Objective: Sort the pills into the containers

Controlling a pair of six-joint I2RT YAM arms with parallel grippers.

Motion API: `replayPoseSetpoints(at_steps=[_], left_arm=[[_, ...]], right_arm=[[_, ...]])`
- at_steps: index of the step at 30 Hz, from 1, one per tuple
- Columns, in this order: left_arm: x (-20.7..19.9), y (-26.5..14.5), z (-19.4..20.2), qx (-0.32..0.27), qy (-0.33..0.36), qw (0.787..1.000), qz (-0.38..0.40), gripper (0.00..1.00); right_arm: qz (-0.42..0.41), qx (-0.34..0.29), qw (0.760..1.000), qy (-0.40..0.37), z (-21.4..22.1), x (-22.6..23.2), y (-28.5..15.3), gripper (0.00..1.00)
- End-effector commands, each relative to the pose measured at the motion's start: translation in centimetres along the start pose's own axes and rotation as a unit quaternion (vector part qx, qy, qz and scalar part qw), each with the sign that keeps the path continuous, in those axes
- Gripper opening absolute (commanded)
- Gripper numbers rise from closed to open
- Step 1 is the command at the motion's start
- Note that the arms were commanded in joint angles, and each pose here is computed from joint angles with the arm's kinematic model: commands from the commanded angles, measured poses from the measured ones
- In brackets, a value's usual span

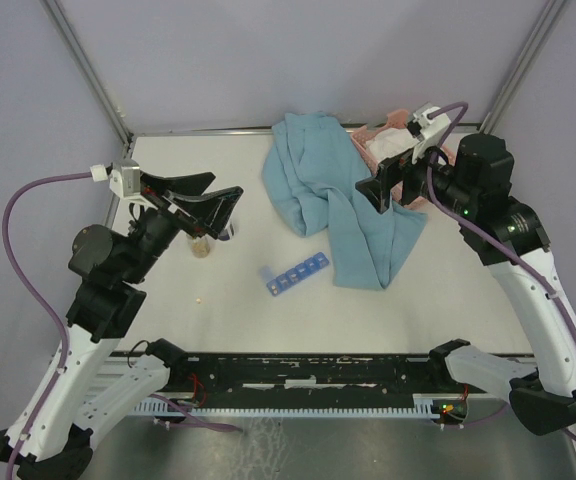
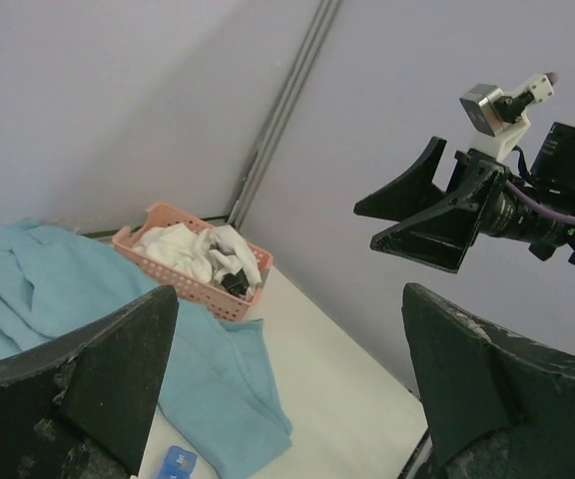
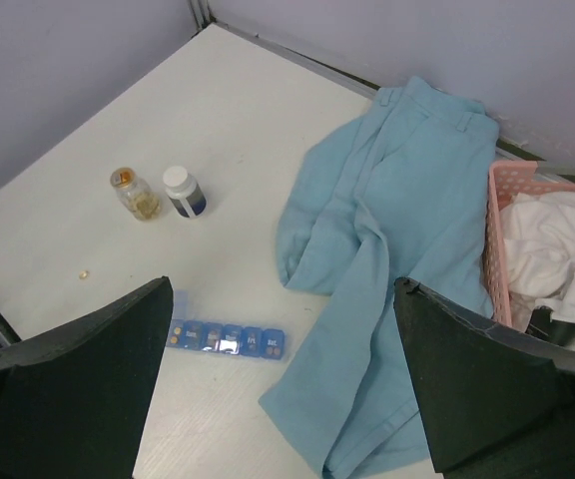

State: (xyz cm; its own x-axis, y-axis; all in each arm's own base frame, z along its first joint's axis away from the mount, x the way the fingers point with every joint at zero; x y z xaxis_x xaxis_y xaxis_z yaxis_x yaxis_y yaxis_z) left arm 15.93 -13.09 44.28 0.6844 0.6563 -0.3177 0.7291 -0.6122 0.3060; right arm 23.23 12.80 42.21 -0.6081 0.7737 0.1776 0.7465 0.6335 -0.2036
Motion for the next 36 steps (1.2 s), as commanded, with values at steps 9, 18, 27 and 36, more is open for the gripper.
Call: replayPoseSetpoints(at_steps=[9, 18, 27, 36], left_arm=[[-3.2, -1.9, -2.5, -0.007, -0.038, 0.996, 0.075, 0.99], [-3.1, -2.0, -1.9, 0.004, -0.035, 0.996, 0.077, 0.99], [-2.9, -1.8, -1.7, 0.009, -0.033, 0.997, 0.074, 0.99], [-3.0, -1.7, -1.6, 0.012, -0.036, 0.996, 0.079, 0.99]], right_arm=[[0.011, -0.040, 0.998, 0.038, -2.9, 1.9, -4.7, 1.00], [0.014, -0.044, 0.998, 0.032, -2.6, 2.0, -5.3, 1.00], [0.013, -0.042, 0.998, 0.041, -2.1, 1.8, -4.7, 1.00], [0.017, -0.048, 0.998, 0.046, -2.5, 1.7, -4.5, 1.00]])
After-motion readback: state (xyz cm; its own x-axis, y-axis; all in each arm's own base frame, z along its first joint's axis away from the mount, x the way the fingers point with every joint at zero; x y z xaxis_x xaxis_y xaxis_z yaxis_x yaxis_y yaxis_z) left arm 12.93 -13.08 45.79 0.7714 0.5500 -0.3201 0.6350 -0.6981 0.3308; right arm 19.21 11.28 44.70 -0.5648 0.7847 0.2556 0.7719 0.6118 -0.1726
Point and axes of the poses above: each gripper's point midway between its finger pads, its own y axis out along the fingers, its own x axis along the line the jaws close on, z = x × y, the point moved 7 cm from there along -y, back along the fingers, and after that the axes turned 6 degrees about y, right-handed, at the moved point
